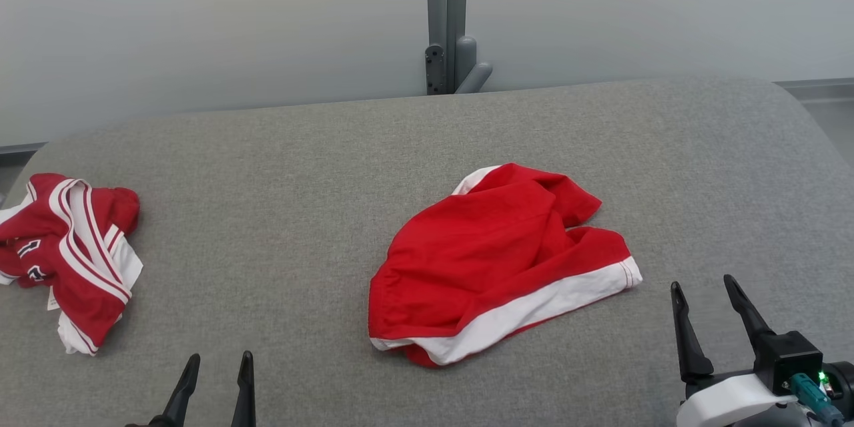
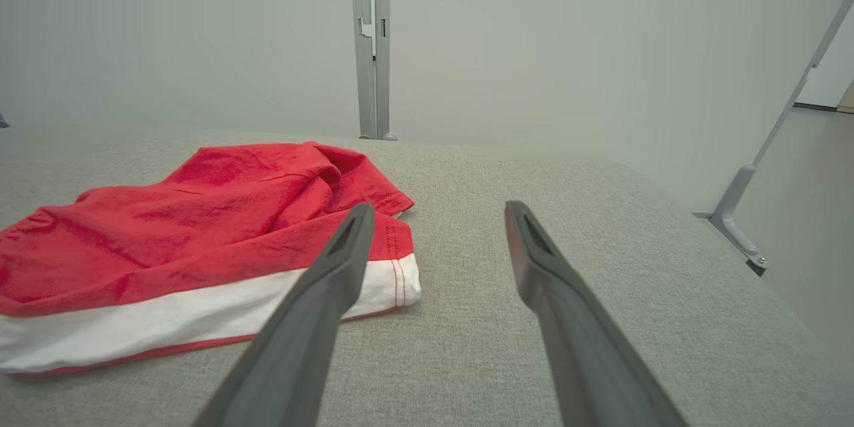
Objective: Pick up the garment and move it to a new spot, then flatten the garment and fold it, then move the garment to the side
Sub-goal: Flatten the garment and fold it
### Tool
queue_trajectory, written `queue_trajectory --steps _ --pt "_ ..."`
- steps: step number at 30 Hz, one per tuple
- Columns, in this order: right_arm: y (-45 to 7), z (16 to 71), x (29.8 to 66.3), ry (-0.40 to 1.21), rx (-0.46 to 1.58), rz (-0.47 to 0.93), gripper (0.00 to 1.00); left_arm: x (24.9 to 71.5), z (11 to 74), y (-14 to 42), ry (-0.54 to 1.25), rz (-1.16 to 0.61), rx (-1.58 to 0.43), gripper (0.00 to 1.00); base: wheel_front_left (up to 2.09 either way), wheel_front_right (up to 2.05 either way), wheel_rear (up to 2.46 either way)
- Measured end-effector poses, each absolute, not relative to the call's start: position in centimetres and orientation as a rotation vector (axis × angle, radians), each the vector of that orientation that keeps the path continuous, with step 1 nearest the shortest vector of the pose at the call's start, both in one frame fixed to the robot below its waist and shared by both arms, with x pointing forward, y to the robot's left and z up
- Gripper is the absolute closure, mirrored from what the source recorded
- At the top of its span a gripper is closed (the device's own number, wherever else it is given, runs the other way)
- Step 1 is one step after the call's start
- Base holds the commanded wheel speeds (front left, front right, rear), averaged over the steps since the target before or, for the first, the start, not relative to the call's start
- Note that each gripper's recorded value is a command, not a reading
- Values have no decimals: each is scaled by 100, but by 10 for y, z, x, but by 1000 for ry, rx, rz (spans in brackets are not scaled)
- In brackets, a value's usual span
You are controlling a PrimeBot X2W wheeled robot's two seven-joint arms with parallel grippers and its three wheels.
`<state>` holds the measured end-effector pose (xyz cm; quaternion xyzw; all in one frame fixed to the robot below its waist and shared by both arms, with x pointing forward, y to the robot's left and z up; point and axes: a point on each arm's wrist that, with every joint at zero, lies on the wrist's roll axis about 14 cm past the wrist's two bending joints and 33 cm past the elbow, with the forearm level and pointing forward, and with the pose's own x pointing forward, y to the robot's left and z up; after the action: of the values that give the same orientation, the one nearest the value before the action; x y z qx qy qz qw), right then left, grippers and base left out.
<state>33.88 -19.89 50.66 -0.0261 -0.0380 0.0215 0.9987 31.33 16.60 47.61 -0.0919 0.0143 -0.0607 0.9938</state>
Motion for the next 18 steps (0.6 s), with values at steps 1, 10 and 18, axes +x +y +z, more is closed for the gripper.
queue_trajectory --steps 1,10,18 --pt "-197 505 339 -73 -49 48 0 313 475 169 29 -115 -183 0 0 0 0" --pt "-186 501 338 -61 -34 72 0 309 472 180 31 -81 -171 0 0 0 0" --pt "-184 498 338 -53 -12 70 0 310 468 177 43 -85 -168 0 0 0 0"
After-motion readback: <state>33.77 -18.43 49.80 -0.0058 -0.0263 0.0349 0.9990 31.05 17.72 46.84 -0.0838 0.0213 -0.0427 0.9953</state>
